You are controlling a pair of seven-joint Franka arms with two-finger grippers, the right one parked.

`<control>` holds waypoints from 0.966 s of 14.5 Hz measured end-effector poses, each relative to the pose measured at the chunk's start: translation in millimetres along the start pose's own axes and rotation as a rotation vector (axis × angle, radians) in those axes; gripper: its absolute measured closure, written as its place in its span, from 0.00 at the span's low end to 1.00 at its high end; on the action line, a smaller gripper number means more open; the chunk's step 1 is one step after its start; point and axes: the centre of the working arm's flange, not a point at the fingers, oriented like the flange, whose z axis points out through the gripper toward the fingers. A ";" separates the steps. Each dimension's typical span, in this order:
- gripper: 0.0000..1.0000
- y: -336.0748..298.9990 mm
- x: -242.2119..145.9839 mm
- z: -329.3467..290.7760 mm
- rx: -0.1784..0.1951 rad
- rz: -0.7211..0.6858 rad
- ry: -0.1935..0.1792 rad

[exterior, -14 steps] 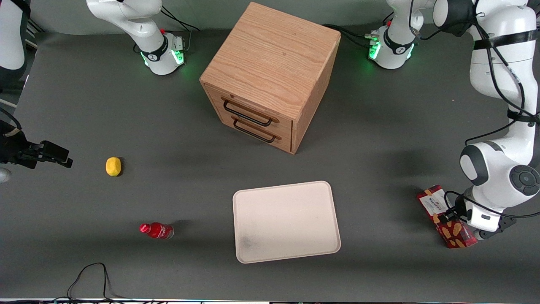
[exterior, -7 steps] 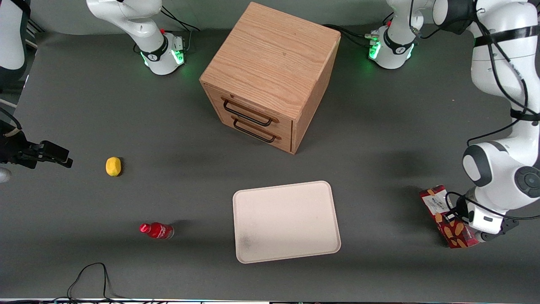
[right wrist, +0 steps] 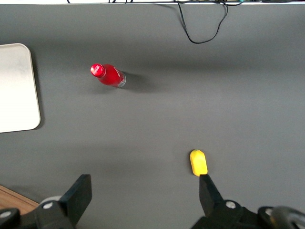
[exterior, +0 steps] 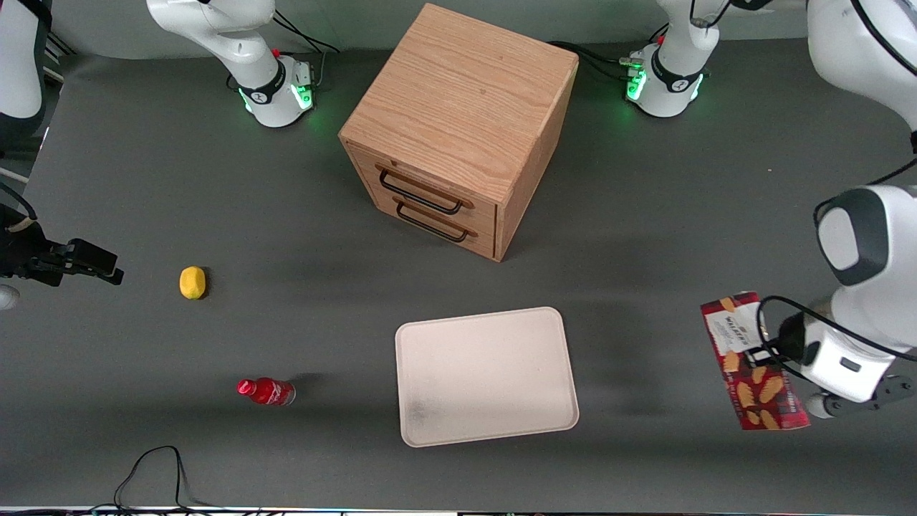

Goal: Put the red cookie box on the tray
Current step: 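Carry the box with the left gripper onto the cream tray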

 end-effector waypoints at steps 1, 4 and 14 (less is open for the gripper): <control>0.94 27.5 -6.8 -5.4 -0.022 0.038 0.006; 0.94 99.8 -30.0 3.2 -0.041 0.151 0.013; 0.94 227.3 -90.2 173.2 0.033 0.193 0.040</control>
